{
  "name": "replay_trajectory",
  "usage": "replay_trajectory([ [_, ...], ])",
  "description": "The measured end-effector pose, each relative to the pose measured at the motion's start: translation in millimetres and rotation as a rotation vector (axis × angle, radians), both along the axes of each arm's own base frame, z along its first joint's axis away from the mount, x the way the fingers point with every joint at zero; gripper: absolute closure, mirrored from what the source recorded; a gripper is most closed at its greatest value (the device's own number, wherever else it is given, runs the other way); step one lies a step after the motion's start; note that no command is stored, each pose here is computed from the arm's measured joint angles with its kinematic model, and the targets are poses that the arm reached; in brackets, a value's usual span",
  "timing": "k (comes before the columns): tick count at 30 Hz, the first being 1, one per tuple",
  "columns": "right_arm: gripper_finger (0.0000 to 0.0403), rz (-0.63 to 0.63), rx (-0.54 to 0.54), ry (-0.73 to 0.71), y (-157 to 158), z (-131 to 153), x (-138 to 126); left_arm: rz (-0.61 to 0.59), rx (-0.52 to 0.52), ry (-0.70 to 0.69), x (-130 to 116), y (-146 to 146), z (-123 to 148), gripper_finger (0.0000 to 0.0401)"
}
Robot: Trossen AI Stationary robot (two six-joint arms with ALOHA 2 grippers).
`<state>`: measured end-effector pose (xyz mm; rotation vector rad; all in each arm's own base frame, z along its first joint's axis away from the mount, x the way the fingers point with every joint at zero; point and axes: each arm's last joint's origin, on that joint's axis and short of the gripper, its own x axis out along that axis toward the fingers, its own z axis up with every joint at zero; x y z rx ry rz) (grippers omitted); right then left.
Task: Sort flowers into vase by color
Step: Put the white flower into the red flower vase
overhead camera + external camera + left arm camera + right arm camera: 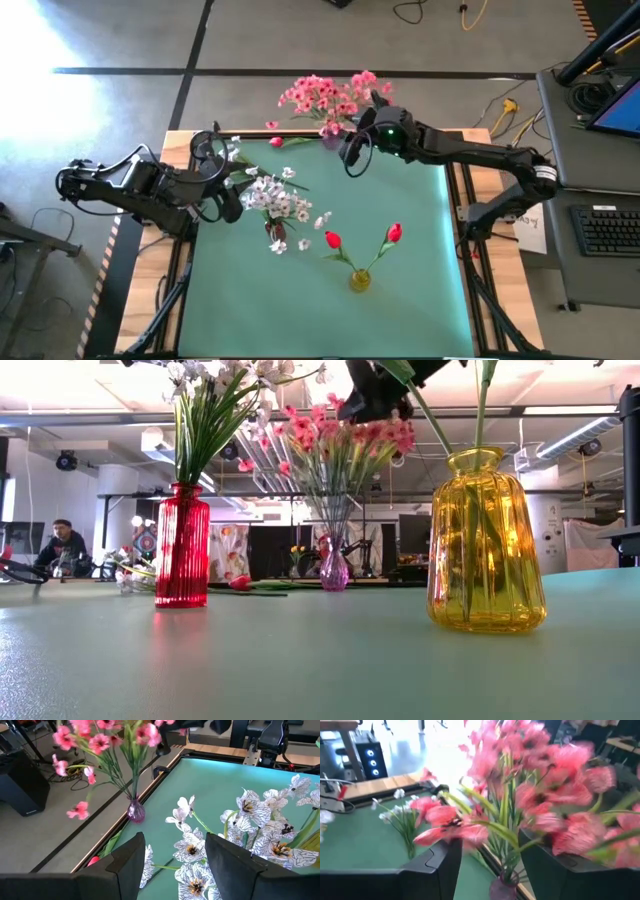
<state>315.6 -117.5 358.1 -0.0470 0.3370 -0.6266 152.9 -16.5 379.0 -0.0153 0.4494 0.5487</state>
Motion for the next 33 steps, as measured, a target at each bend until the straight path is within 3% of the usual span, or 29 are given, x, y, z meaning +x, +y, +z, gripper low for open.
replay_trajectory([
  [18,0.0216,0.026,-0.117,-0.089,3,22,-7,0.000,0.000,0.000,0,0,0,0.0208],
  [33,0.0216,0.019,-0.154,-0.141,3,28,-6,0.000,0.000,0.000,0,0,0,0.0208],
])
